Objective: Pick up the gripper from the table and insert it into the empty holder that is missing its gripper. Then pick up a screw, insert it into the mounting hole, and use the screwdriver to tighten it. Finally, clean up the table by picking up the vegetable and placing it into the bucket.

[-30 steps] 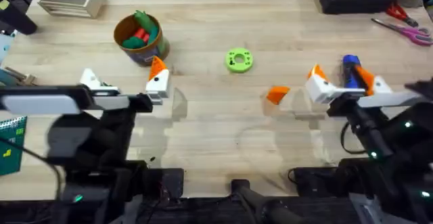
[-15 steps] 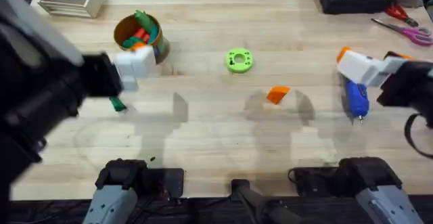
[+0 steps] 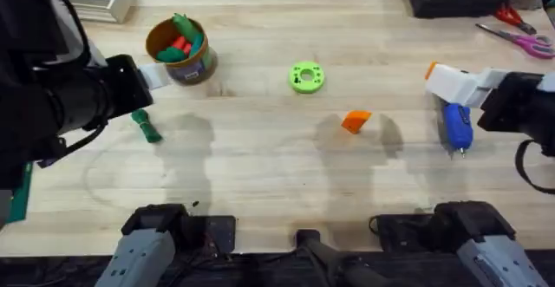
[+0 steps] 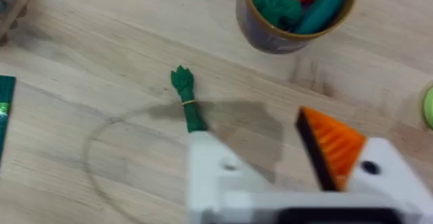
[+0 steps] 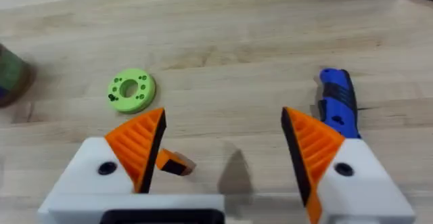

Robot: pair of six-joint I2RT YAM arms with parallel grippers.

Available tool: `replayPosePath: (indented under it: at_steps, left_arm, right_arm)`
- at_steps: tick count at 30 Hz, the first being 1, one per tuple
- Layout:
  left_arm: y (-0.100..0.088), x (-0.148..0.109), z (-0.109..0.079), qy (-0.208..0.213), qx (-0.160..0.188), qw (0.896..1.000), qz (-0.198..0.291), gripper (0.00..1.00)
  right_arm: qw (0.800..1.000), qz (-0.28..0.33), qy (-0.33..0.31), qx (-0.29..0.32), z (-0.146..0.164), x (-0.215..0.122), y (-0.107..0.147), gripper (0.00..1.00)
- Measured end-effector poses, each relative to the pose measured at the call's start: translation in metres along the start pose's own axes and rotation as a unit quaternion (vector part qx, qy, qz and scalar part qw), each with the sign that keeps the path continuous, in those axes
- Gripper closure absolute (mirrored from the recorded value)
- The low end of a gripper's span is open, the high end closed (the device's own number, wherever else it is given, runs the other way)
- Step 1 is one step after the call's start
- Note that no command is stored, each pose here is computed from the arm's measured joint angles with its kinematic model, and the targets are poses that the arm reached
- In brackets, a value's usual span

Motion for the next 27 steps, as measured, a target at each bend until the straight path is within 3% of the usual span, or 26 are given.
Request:
replayPosePath:
  at_steps: [2, 3, 7, 8, 11, 13, 16, 17, 27]
  left_arm:
    - [0.001, -0.001, -0.004, 0.014, -0.007, 1.000, 0.003, 0.815]
    - [0.001, -0.002, -0.006, 0.023, -0.004, 1.000, 0.004, 0.818]
    - [0.009, -0.007, -0.032, 0.102, 0.018, 0.994, 0.027, 0.177]
    - [0.013, -0.009, -0.039, 0.124, 0.027, 0.991, 0.036, 0.060]
    - [0.021, -0.018, -0.068, 0.198, 0.060, 0.977, 0.052, 0.016]
    - [0.021, -0.028, -0.092, 0.259, 0.085, 0.961, 0.044, 0.015]
    - [0.013, -0.048, -0.128, 0.346, 0.120, 0.931, 0.006, 0.015]
    - [0.010, -0.063, -0.146, 0.390, 0.138, 0.910, -0.015, 0.015]
    - [0.017, -0.060, -0.143, 0.380, 0.142, 0.914, 0.000, 0.015]
  right_arm:
    - [1.000, 0.000, 0.000, 0.000, 0.000, 0.000, 0.000, 0.012]
    - [1.000, 0.000, 0.000, 0.000, 0.000, 0.000, 0.000, 0.011]
    - [1.000, 0.000, 0.000, 0.000, 0.000, 0.000, 0.000, 0.012]
    - [1.000, 0.000, 0.000, 0.000, 0.000, 0.000, 0.000, 0.012]
    - [1.000, 0.000, 0.000, 0.000, 0.000, 0.000, 0.000, 0.012]
    - [1.000, 0.000, 0.000, 0.000, 0.000, 0.000, 0.000, 0.012]
    - [1.000, 0.000, 0.000, 0.000, 0.000, 0.000, 0.000, 0.012]
    - [1.000, 0.000, 0.000, 0.000, 0.000, 0.000, 0.000, 0.012]
    - [1.000, 0.000, 0.000, 0.000, 0.000, 0.000, 0.000, 0.012]
Point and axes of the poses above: each hand's point on the last joint's axis, 136 mm out from that joint toward the fingers, its own x axis out along the fingers, its own z axis along the line the jaws close on, y = z × x, the point moved 3 cm from there along -x, back along the fingers, and after that the axes turned 15 degrees about -x, right-handed, at the moved point
